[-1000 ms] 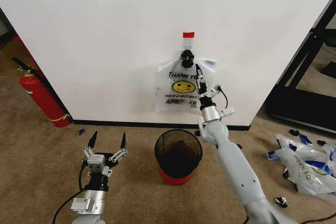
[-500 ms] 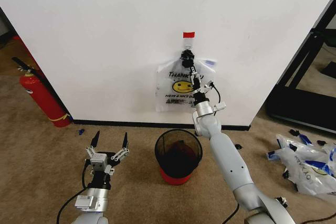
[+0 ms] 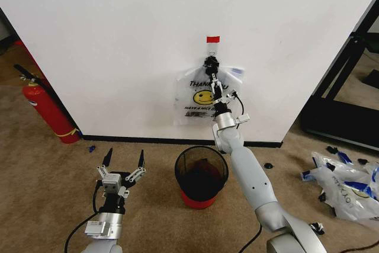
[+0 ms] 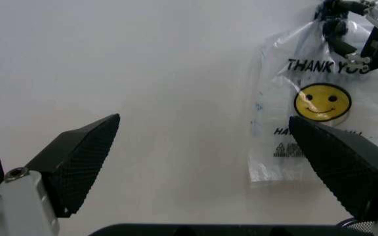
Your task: Pick up the garbage bag from the wall and place it over the trash bin.
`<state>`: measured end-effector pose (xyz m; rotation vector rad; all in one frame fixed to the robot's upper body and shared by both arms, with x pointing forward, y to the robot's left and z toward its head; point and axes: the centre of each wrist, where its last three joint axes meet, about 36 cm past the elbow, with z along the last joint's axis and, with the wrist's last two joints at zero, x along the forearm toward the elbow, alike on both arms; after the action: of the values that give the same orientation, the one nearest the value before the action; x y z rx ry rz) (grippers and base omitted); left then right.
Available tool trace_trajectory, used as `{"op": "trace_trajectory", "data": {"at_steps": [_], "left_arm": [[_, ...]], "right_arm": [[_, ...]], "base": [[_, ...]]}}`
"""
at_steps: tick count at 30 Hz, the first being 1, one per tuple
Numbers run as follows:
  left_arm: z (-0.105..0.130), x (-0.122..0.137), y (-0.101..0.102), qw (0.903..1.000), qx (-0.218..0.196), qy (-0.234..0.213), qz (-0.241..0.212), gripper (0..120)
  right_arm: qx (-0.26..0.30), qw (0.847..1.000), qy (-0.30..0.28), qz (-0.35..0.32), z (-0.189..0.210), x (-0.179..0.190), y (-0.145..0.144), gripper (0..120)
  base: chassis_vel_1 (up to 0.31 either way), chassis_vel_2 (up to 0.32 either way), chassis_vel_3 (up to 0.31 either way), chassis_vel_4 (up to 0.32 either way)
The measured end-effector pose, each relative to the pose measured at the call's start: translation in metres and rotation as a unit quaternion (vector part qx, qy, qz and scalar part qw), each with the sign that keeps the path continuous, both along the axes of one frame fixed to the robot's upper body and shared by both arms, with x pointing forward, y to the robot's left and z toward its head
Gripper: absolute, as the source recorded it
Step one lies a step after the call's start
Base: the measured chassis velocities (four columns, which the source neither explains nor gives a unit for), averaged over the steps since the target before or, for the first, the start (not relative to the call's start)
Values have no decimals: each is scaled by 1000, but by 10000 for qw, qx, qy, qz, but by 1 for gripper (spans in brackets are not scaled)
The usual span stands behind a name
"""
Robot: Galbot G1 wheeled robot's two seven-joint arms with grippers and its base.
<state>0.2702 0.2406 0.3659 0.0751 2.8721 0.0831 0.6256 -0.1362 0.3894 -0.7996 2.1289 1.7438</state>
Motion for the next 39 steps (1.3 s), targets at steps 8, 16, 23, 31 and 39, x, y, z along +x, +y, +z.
{"op": "trace_trajectory", "data": {"at_steps": [8, 16, 23, 31, 39], "left_arm": [[-3, 1, 0, 10000, 2, 10, -19, 100], [-5, 2, 1, 10000, 19, 15, -41, 100], [-4, 2, 2, 10000, 39, 11, -61, 100], [-4, 3, 1, 10000, 37, 2, -89, 100], [-6, 3, 1, 9999, 37, 13, -92, 100]], "right_arm": [[-65, 10000, -58, -49, 2, 1, -2, 36], [-135, 9998, -50, -114, 1, 2, -4, 34], [-193, 9997, -11, -144, -3, 2, -5, 43], [-191, 9996, 82, -198, -12, 0, -9, 70], [-194, 9996, 39, -210, -7, 5, -10, 52]], "base": [[0, 0, 0, 0], [0, 0, 0, 0], [0, 0, 0, 0], [0, 0, 0, 0], [0, 0, 0, 0]]}}
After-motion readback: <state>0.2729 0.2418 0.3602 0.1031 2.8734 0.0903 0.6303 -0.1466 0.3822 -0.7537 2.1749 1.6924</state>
